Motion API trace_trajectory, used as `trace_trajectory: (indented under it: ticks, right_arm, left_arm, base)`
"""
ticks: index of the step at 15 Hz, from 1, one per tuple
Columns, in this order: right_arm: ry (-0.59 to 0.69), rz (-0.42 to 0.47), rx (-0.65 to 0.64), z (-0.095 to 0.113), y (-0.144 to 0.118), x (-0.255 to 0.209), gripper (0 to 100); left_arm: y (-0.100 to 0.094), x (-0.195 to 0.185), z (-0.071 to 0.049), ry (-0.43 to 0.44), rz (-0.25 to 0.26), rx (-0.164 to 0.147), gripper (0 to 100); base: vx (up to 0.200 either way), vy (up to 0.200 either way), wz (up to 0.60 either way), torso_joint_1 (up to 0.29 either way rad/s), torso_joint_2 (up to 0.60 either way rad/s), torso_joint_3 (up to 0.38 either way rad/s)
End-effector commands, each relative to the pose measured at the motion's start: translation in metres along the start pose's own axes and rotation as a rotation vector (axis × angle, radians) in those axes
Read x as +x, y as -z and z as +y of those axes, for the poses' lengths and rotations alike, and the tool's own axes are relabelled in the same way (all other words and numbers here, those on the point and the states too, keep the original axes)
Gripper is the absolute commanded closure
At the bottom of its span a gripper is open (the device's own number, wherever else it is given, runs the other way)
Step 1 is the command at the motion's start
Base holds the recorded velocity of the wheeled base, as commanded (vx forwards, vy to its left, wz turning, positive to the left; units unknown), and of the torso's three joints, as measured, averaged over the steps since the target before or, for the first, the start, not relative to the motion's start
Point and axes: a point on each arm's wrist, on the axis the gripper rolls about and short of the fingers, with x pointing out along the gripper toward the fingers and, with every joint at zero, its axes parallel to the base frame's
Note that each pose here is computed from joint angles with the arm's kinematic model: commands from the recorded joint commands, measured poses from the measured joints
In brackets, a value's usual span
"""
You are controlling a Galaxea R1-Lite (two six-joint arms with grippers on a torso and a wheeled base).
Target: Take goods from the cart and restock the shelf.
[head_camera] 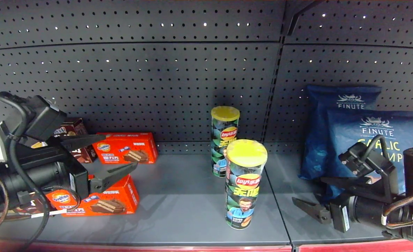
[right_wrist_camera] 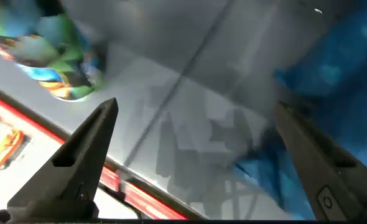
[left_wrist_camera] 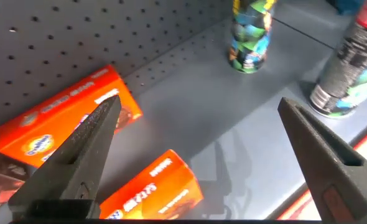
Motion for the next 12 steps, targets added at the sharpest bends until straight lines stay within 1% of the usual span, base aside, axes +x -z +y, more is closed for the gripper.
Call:
trace_trajectory:
  ticks: [1, 3, 6, 8, 12]
  right_arm:
    - [-0.014, 0.008, -0.021, 0.010, -0.006, 0.010, 0]
    - [-0.010, 0.020, -0.042, 0.020, -0.011, 0.019, 0]
    - [-0.038, 0.063, -0.057, 0.029, -0.007, 0.030, 0]
    - [-0.031, 0.082, -0.063, 0.031, -0.005, 0.035, 0]
    - [0.000, 0.105, -0.063, 0.029, -0.005, 0.048, 0]
  left_arm:
    - [-0.003, 0.001, 0.001, -0.017, -0.003, 0.003, 0]
    - [-0.002, 0.001, 0.002, -0.054, 0.008, 0.005, 0]
    - [-0.001, 0.001, 0.003, -0.079, 0.015, 0.004, 0]
    - [-0.001, -0.001, 0.005, -0.102, 0.018, 0.003, 0]
    - [0.002, -0.001, 0.005, -0.103, 0.025, -0.001, 0]
  base:
    - [0.000, 0.000, 0.00, 0.000, 0.00, 0.000]
    - [0.000, 0.000, 0.00, 0.000, 0.00, 0.000]
    - [0.000, 0.000, 0.00, 0.000, 0.00, 0.000]
    - [0.000, 0.000, 0.00, 0.000, 0.00, 0.000]
    - [0.000, 0.000, 0.00, 0.000, 0.00, 0.000]
